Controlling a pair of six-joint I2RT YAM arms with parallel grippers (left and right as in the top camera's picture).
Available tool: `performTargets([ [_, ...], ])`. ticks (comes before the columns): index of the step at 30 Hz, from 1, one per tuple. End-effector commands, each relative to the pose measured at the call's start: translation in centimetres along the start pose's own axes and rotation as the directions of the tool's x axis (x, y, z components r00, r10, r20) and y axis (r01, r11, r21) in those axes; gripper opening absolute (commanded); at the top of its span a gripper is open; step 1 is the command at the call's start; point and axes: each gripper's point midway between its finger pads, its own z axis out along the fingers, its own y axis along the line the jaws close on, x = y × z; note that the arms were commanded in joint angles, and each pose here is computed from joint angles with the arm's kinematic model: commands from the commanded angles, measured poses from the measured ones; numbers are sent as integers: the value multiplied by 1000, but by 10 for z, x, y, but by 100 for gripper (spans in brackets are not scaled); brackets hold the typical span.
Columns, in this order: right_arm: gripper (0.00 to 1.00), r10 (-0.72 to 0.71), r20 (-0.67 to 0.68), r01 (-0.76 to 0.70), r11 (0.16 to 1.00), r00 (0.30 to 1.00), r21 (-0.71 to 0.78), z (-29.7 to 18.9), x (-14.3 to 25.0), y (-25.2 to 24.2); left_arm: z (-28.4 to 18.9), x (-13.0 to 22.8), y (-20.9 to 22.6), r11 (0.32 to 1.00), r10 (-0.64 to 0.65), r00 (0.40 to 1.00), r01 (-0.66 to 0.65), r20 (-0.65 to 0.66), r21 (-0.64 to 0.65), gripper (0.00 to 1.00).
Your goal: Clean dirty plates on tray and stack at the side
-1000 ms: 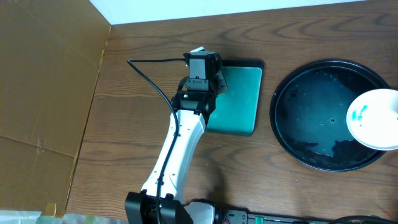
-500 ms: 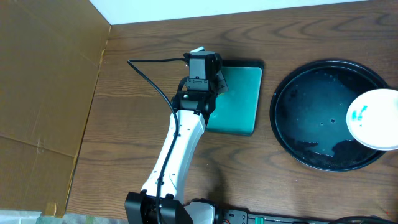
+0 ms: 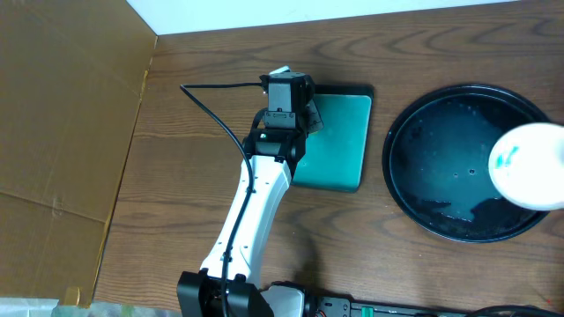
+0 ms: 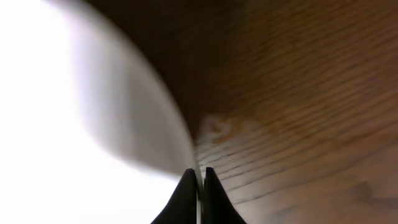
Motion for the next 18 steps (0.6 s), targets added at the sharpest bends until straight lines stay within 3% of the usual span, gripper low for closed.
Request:
performTargets([
  [1, 1, -8, -4, 8, 999, 1000, -31, -1, -1, 6, 0, -2, 3, 1000, -9, 1000, 9, 6, -10, 8],
  [7, 1, -86, 14, 85, 943, 996, -322, -25, -14, 59, 0, -1, 3, 1000, -9, 1000, 9, 5, -10, 7],
  [11, 1, -100, 75, 125, 833, 992, -539, -46, -26, 101, 0, 0, -5, 999, -10, 1000, 10, -7, 32, 7],
  [18, 1, -160, 152, 218, 797, 975, -563, -50, -29, 132, -3, -2, -33, 982, -14, 1000, 17, -16, 186, 7],
])
